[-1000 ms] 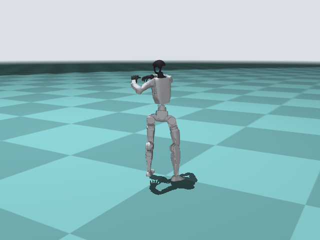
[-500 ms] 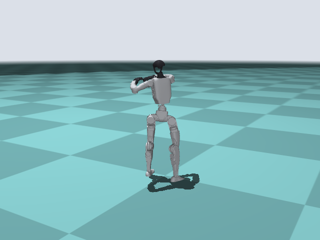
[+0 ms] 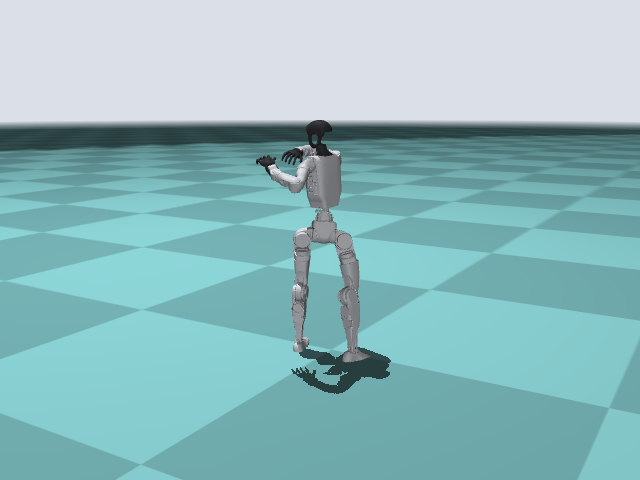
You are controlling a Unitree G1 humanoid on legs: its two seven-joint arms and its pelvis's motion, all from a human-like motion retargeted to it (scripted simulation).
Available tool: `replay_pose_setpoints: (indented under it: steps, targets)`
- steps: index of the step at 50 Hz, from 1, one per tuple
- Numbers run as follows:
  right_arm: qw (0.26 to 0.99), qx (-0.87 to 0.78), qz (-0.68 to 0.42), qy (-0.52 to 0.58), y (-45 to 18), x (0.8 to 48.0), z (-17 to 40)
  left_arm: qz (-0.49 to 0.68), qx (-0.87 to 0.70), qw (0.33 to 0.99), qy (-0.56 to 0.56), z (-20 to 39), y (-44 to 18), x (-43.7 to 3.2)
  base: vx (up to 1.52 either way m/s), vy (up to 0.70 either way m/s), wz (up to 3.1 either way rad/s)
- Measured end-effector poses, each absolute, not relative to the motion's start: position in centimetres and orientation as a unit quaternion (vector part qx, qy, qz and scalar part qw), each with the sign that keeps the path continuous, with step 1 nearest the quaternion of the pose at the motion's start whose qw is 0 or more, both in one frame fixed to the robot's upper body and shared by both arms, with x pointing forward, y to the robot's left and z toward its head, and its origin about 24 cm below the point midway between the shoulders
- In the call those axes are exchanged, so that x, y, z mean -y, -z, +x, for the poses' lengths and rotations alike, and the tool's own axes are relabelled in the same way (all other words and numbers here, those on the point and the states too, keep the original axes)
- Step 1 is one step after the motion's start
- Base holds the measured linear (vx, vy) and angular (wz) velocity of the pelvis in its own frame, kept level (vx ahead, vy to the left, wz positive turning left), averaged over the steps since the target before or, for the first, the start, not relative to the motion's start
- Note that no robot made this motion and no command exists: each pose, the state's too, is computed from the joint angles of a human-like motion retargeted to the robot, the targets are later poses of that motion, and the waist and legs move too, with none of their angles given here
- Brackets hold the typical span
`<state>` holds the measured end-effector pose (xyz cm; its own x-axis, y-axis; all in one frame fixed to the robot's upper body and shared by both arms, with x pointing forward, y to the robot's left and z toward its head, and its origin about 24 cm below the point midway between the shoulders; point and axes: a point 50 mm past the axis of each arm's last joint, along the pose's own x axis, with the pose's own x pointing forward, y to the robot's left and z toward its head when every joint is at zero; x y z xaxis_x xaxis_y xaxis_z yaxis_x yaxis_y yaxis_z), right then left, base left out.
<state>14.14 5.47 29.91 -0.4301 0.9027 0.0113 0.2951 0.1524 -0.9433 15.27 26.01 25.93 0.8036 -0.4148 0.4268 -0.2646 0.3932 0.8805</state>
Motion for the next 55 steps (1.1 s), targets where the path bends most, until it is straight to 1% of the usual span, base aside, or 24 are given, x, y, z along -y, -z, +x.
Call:
replay_pose_setpoints:
  steps: [7,13,18,24,31,37,43,45,48,53,55]
  targets:
    - [0.387,0.645,-0.456,-0.476,-29.4,-2.4,17.1,0.571,0.329,0.747,0.091,16.3,-26.4,-24.8,-0.06,-0.07,-1.52]
    - [0.454,0.607,-0.474,-0.449,-29.4,0.1,19.7,0.558,0.356,0.74,0.123,17.1,-26.4,-23.5,-0.06,-0.09,-2.03]
    - [0.49,0.584,-0.483,-0.432,-29.2,1.9,20.7,0.528,0.388,0.739,0.157,18.4,-26.0,-21.7,-0.06,-0.16,-2.15]
    - [0.502,0.54,-0.538,-0.409,-28.6,4.6,22.0,0.477,0.455,0.726,0.198,20.9,-26.2,-18.0,-0.06,-0.26,-2.03]
    - [0.502,0.479,-0.625,-0.357,-28.1,9.0,23.5,0.422,0.545,0.674,0.265,22.6,-27.7,-11.7,-0.02,-0.29,-1.87]
    - [0.504,0.42,-0.709,-0.261,-29.1,14.5,24.1,0.379,0.615,0.62,0.307,22.3,-29.6,-7.0,0.02,-0.27,-1.55]
    - [0.484,0.375,-0.777,-0.149,-31.2,19.0,24.4,0.328,0.664,0.598,0.306,21.3,-31.0,-5.0,0.05,-0.11,-0.88]
    - [0.485,0.366,-0.784,-0.128,-31.6,20.0,24.5,0.317,0.674,0.593,0.307,21.0,-31.3,-4.8,0.05,0.0,-0.51]
    - [0.497,0.362,-0.779,-0.125,-31.3,20.5,24.5,0.316,0.68,0.58,0.318,20.5,-31.4,-4.6,0.04,0.02,-0.37]
    - [0.56,0.361,-0.735,-0.129,-28.6,21.6,22.2,0.352,0.668,0.525,0.393,19.1,-30.2,-3.2,0.0,0.0,-0.09]
    - [0.568,0.361,-0.727,-0.137,-28.2,21.5,21.2,0.357,0.666,0.51,0.41,18.7,-29.9,-2.9,0.0,0.0,0.15]
